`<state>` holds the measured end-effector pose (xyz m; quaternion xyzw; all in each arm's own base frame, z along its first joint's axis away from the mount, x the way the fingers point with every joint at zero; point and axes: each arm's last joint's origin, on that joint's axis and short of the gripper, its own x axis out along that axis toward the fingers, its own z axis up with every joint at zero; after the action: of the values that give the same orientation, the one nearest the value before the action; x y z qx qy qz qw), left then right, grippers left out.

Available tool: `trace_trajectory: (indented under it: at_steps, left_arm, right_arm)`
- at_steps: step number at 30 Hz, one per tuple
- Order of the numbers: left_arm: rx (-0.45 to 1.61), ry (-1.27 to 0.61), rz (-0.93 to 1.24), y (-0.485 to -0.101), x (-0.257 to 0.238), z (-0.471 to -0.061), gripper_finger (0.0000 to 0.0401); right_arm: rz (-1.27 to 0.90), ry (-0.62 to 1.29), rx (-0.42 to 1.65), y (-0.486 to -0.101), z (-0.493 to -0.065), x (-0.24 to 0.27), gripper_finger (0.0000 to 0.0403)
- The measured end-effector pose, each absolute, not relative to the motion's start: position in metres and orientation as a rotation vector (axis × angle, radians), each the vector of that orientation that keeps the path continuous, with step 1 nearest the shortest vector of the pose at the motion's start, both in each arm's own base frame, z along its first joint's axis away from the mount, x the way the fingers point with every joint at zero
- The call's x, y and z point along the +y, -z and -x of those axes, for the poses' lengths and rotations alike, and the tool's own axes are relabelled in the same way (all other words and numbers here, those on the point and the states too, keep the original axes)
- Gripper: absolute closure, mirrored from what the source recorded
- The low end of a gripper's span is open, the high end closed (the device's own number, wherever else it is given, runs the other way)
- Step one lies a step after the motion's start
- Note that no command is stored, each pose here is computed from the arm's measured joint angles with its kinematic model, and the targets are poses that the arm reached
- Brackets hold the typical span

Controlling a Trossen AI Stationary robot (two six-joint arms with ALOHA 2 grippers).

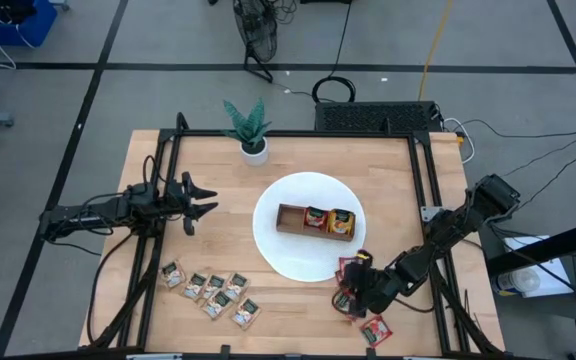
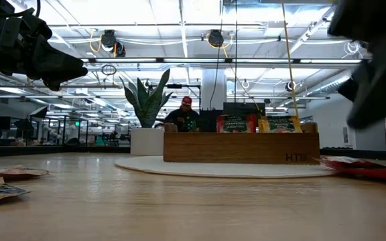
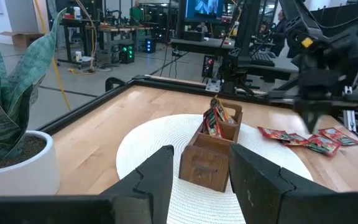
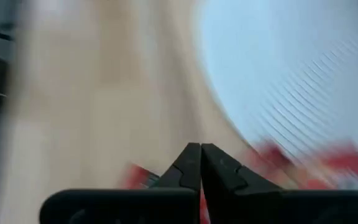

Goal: Pick & Place Tea
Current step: Adjust the red tea bags, then put the red tea bag into the middle section of the wooden organizer

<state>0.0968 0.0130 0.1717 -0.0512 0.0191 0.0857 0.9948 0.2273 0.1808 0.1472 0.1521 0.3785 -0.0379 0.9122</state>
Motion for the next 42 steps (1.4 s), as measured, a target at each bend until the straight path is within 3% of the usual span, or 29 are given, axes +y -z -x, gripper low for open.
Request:
trace_trajectory:
  at_steps: [5,9,13,16,22,30,42]
  left_arm:
    - [0.038,-0.172,0.103,-0.172,0.013,-0.097,0.0244]
    - [0.038,-0.172,0.103,-0.172,0.013,-0.097,0.0244]
    - [0.038,-0.172,0.103,-0.172,0.013,-0.097,0.0244]
    - [0.039,-0.172,0.103,-0.172,0.013,-0.097,0.0244]
    - [0.039,-0.172,0.103,-0.172,0.013,-0.097,0.0244]
    - [0.039,-0.172,0.103,-0.172,0.013,-0.097,0.0244]
    - [0.039,-0.172,0.103,-0.172,0.013,-0.097,0.0244]
  right_arm:
    - [-0.283,-0.123,0.538,-0.17,-0.243,0.194,0.0367]
    - [-0.224,-0.337,0.336,-0.191,-0.252,0.205,0.0295]
    - [-0.04,-0.411,0.408,-0.197,-0.255,0.216,0.022]
    - [0.116,-0.328,0.609,-0.207,-0.252,0.224,0.0197]
    - [0.206,-0.148,0.981,-0.202,-0.241,0.236,0.0204]
    - [0.25,-0.188,1.329,-0.175,-0.244,0.258,0.0223]
    - [0.4,-0.195,1.376,-0.148,-0.24,0.27,0.0243]
